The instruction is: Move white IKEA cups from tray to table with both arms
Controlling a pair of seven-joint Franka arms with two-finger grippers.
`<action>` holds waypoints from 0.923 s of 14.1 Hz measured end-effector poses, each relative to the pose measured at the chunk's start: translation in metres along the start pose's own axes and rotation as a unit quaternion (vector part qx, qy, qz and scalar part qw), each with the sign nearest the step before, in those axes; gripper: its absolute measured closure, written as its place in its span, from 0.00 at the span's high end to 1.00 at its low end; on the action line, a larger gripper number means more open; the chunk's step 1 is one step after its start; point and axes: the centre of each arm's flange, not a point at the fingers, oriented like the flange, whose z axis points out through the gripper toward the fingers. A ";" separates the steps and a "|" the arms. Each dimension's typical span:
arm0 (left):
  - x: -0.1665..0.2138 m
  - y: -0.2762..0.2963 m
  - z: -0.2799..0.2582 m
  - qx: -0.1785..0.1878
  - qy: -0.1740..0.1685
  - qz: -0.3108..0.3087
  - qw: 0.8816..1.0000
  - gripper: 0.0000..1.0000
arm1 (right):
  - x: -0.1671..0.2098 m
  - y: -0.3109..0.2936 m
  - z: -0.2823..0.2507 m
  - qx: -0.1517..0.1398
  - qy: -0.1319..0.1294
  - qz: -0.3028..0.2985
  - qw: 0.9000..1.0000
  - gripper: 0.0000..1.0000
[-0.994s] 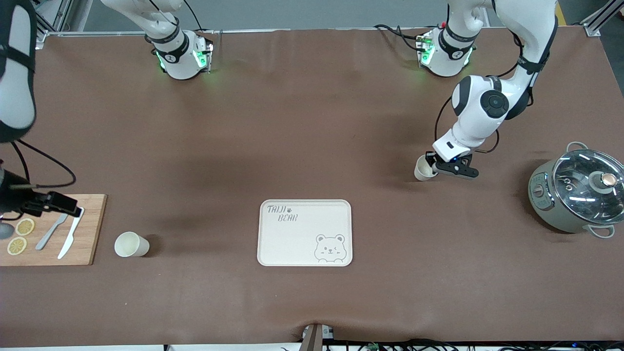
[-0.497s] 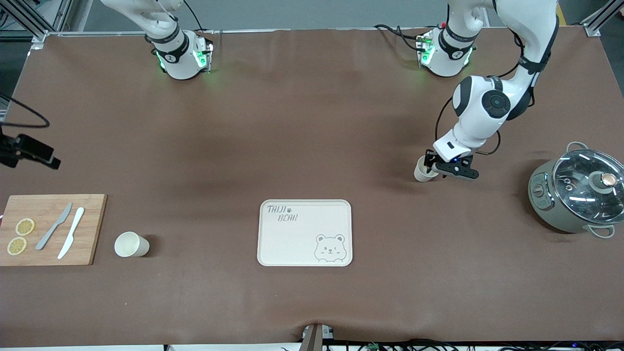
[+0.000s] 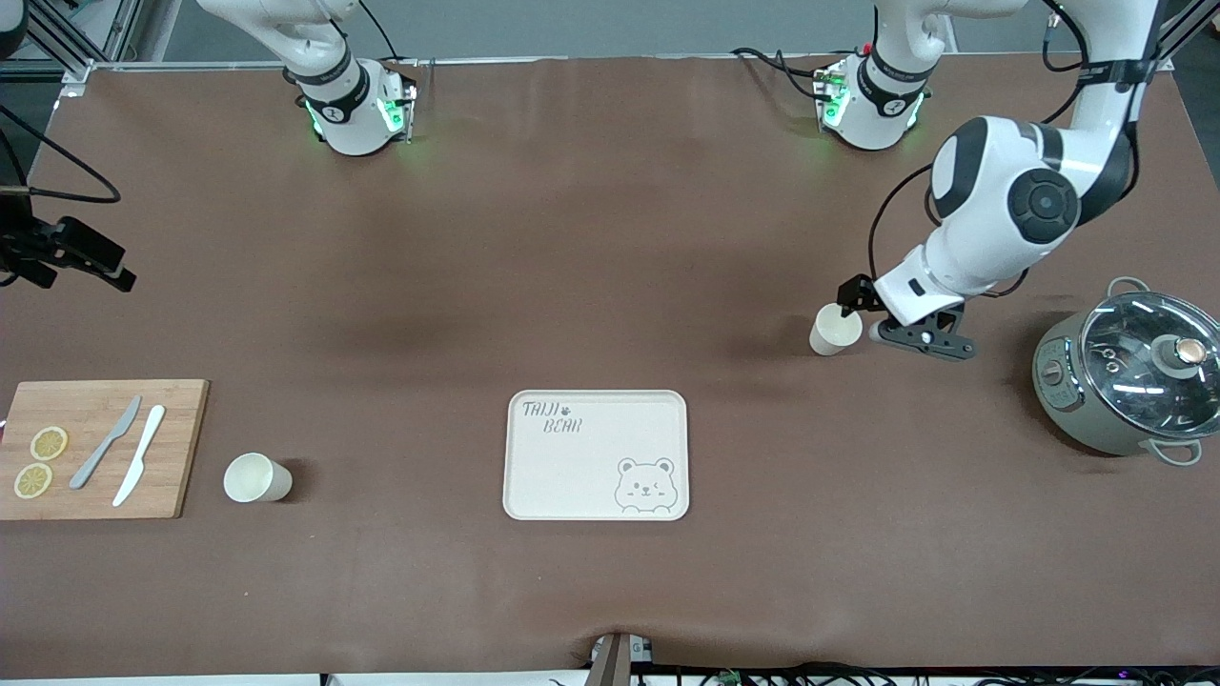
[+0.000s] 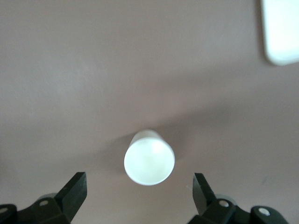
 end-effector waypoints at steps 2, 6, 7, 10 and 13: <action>0.027 0.007 -0.016 -0.003 0.013 -0.018 1.000 1.00 | 0.000 0.000 0.001 0.000 -0.001 0.000 1.000 1.00; 0.072 0.007 -0.023 -0.009 0.032 -0.045 0.998 1.00 | -0.002 -0.001 -0.008 0.000 -0.001 -0.001 1.000 1.00; 0.080 0.002 -0.037 -0.009 0.042 -0.050 0.998 1.00 | -0.002 -0.002 -0.013 0.000 0.002 -0.002 1.000 1.00; 0.089 -0.026 -0.098 0.013 0.056 -0.058 0.997 1.00 | -0.002 -0.005 -0.027 0.000 0.009 -0.004 1.000 1.00; 0.077 -0.035 -0.169 0.038 0.041 -0.059 0.997 1.00 | 0.001 -0.015 -0.037 0.001 -0.004 -0.014 1.000 1.00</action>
